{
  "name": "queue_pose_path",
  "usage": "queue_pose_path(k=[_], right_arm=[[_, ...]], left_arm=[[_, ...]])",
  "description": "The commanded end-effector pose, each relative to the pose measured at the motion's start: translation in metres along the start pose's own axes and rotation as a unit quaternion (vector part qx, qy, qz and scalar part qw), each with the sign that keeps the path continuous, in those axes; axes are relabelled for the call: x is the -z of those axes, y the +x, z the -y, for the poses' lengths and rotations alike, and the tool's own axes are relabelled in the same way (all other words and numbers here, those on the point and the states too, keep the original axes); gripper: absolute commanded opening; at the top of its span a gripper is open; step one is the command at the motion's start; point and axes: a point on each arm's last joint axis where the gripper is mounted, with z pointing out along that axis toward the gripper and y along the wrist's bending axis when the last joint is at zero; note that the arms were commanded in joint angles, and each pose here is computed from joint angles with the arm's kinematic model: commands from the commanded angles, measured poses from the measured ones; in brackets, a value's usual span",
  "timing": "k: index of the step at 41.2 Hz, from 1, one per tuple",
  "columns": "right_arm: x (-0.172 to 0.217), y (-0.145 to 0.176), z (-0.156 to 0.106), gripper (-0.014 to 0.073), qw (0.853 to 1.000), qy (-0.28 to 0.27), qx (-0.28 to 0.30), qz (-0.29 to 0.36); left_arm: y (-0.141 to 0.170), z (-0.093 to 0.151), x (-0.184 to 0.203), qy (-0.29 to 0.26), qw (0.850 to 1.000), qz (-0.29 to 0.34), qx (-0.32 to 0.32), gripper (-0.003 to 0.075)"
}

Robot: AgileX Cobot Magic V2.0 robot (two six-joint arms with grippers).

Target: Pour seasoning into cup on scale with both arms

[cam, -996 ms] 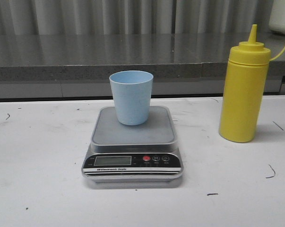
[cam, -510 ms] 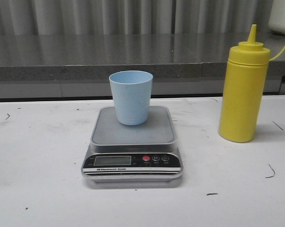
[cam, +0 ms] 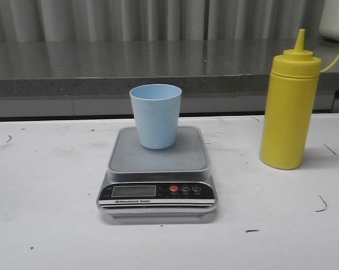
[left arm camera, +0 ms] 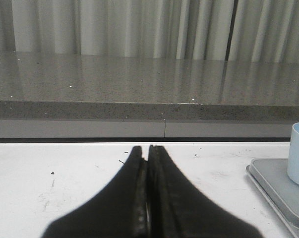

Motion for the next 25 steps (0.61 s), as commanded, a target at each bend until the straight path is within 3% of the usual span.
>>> queue_pose_path(k=[1, 25], right_arm=[[0.0048, -0.0119, -0.0005, -0.0117, 0.999, -0.001, 0.003, 0.044], [0.0048, -0.0119, -0.0005, -0.0117, 0.999, -0.001, 0.003, 0.044]], left_arm=[[0.0007, -0.0009, 0.0009, -0.002, 0.999, 0.032, 0.015, -0.002], [0.0005, -0.0009, 0.0009, -0.002, 0.999, 0.033, 0.026, -0.002]])
